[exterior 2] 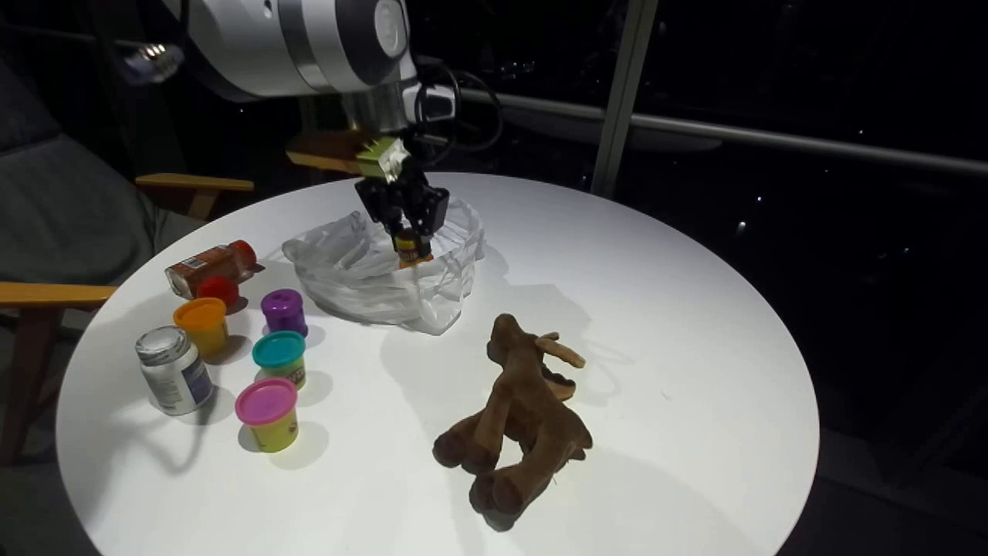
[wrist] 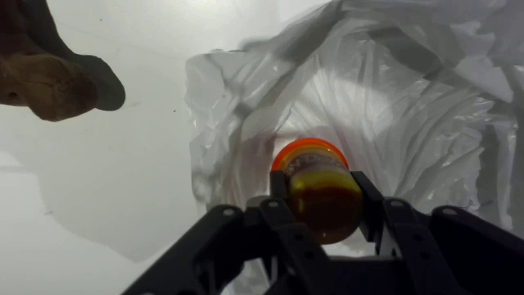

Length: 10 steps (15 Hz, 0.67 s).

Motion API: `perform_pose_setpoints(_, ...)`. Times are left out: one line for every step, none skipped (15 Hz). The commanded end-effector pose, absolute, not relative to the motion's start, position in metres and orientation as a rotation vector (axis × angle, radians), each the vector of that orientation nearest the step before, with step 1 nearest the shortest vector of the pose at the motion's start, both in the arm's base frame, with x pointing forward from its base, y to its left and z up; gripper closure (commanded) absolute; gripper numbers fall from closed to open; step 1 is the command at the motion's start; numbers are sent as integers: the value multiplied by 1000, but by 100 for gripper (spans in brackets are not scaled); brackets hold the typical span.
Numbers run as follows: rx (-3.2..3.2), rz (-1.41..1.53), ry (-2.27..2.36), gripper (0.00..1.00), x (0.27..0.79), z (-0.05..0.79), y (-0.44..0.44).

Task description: Put all the objects on the table into the plastic bag

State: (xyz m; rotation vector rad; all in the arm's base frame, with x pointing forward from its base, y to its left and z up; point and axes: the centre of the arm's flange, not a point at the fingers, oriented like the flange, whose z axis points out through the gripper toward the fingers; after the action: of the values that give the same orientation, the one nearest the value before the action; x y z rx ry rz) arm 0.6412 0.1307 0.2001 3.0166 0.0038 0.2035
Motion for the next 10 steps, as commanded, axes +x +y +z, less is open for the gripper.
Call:
perform_pose_setpoints(3002,218,-37,86,673,152,121)
perform_pose_setpoints(2988,212,-41,86,671,141,115)
perform_pose_setpoints(2983,220,-41,86,669,140,109)
perform_pose_setpoints(2976,230,-43,86,666,143,105)
perform_pose_setpoints(2975,231,-40,86,658,149,100)
perform_pose_setpoints(2970,233,-44,86,653,151,95)
perform_pose_setpoints(2964,236,-45,86,648,155,90)
perform_pose_setpoints(2961,231,-45,86,641,157,83)
perform_pose_setpoints(2954,225,-48,86,635,158,76)
perform_pose_setpoints(2949,214,-50,86,628,158,69)
